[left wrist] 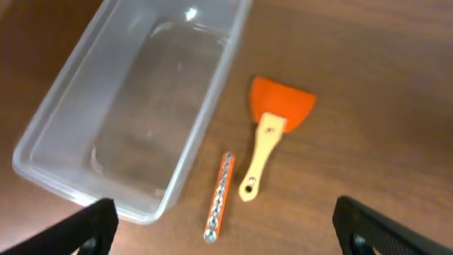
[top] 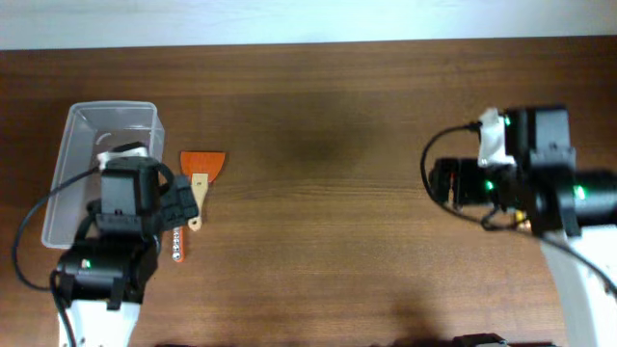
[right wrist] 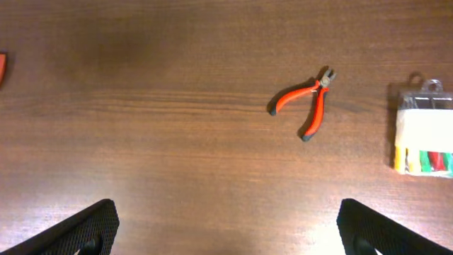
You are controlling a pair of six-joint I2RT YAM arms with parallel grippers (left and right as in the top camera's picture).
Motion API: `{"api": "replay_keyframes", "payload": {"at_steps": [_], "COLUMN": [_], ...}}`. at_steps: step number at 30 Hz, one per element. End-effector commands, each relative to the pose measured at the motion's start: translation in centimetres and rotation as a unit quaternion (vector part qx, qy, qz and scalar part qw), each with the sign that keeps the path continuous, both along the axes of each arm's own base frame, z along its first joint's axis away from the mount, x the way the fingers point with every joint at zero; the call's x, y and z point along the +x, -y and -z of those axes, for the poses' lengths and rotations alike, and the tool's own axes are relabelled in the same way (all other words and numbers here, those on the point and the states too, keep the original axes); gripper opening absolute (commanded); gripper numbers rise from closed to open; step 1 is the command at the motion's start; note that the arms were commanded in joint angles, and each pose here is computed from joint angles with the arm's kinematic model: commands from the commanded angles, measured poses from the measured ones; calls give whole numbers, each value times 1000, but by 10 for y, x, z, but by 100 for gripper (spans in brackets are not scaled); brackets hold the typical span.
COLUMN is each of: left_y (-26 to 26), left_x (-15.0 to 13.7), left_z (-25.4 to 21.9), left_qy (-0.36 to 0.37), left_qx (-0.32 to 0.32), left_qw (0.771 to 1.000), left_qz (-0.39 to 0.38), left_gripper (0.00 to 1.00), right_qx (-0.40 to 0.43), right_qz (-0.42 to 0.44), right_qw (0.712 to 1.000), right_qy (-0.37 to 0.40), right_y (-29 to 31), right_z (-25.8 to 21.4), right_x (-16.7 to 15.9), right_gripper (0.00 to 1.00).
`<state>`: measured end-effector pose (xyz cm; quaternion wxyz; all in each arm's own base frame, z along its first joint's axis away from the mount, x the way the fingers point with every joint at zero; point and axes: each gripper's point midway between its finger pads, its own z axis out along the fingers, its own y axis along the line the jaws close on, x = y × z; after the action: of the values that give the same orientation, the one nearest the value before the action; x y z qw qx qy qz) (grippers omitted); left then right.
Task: Pack container
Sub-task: 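Move the left gripper to the clear container's near edge and grasp it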
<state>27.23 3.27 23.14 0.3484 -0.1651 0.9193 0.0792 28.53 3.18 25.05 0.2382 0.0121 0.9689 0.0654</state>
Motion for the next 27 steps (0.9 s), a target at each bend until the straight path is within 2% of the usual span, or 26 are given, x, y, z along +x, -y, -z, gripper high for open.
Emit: {"api": "replay_keyframes", "payload": {"at_steps": [1,8,15,18,22,27], "left_y": [-24,-67,-118,-126,-128,-130], "left_x": [-4,-9,-20,-23,-29,-27], "left_z": [8,39,61,74,102,128], "left_qy": [9,-31,-45,-60,-84,-117], "left_qx": [-83,-162,-172,-184,-218,-226], "left_qw": [984,954,922,907,867,848], "left_qz": [-155,-251,-344,-375,-440,-465], "left_gripper": [99,99,99,99,99,99], "right_qx": [-9,-34,-42,-42,-42,-42], "right_qz": [-20,-37,-52,-52,-51,-51], "right_qw": [1000,999,998,998,998,998], "right_qy": [-2,-10,-7,-7,-7,-7], "right_y": [-3,2,2,2,2,2], "right_z": [-3,5,4,4,4,5], "right_x": [15,23,24,24,24,24], "right_gripper": [99,99,98,99,99,99]}}
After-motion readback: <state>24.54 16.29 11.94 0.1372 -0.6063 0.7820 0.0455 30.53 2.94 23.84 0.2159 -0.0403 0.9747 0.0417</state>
